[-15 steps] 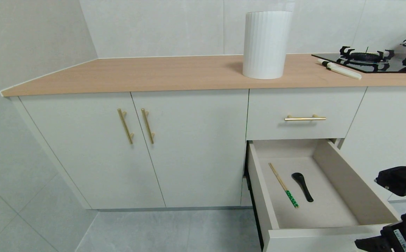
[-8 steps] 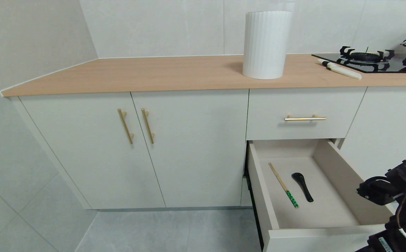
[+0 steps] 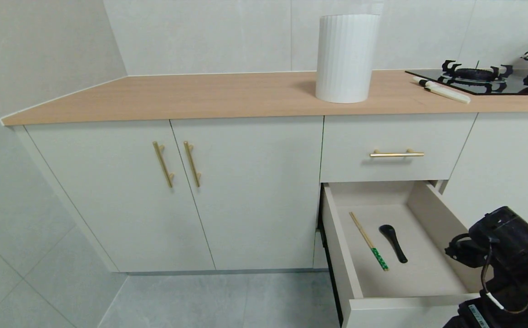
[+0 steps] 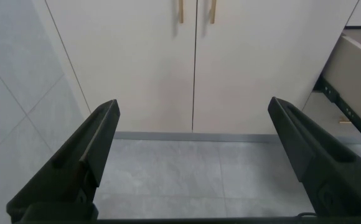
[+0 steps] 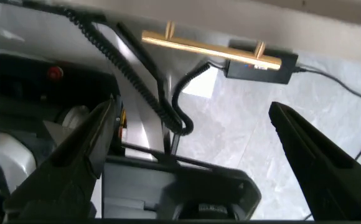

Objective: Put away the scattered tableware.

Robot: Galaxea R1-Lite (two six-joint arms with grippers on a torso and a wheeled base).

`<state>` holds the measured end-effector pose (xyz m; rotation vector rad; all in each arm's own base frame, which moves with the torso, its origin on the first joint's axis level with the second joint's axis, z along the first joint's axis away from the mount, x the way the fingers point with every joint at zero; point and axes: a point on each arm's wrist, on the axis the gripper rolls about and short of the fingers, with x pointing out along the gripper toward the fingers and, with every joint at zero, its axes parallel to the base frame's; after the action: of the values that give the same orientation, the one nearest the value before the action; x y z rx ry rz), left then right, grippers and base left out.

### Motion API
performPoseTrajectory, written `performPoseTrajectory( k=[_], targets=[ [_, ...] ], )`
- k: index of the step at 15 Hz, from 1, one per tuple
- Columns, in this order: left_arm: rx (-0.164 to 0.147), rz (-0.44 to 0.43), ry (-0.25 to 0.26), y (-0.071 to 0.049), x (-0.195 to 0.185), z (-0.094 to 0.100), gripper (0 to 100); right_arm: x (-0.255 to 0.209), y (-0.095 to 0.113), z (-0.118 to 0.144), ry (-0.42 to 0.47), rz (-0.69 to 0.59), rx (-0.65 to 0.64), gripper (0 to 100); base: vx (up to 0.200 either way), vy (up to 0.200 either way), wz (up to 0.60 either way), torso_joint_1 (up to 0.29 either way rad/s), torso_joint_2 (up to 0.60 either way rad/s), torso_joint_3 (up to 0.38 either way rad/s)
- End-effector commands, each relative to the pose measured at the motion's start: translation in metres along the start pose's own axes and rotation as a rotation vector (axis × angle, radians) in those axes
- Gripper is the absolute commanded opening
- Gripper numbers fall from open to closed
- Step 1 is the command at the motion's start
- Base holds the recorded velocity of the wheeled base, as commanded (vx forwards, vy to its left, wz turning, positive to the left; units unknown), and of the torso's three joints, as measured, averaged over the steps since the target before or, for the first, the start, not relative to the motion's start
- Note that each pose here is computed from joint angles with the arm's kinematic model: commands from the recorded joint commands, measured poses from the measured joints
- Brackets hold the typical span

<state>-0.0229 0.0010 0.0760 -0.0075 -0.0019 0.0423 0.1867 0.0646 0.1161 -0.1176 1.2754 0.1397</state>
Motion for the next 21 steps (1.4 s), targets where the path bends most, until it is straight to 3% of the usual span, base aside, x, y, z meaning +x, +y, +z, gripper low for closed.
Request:
performPoseTrajectory(
  k=[1, 11, 21],
  targets=[
    [0.0, 0.001, 0.0, 0.0, 0.0, 0.0, 100, 0.014, -0.002, 0.005, 0.033, -0.019, 0.027, 100, 0.0, 0.0, 0.0, 0.0, 0.0, 0.0],
    [0.0, 0.001, 0.0, 0.0, 0.0, 0.0, 100, 0.031, -0.008, 0.025, -0.064, -0.073, 0.174, 100, 0.0, 0.0, 0.0, 0.0, 0.0, 0.0],
    [0.0, 0.001, 0.0, 0.0, 0.0, 0.0, 100, 0.044, -0.01, 0.037, -0.183, -0.067, 0.215, 100, 0.0, 0.0, 0.0, 0.0, 0.0, 0.0]
  ],
)
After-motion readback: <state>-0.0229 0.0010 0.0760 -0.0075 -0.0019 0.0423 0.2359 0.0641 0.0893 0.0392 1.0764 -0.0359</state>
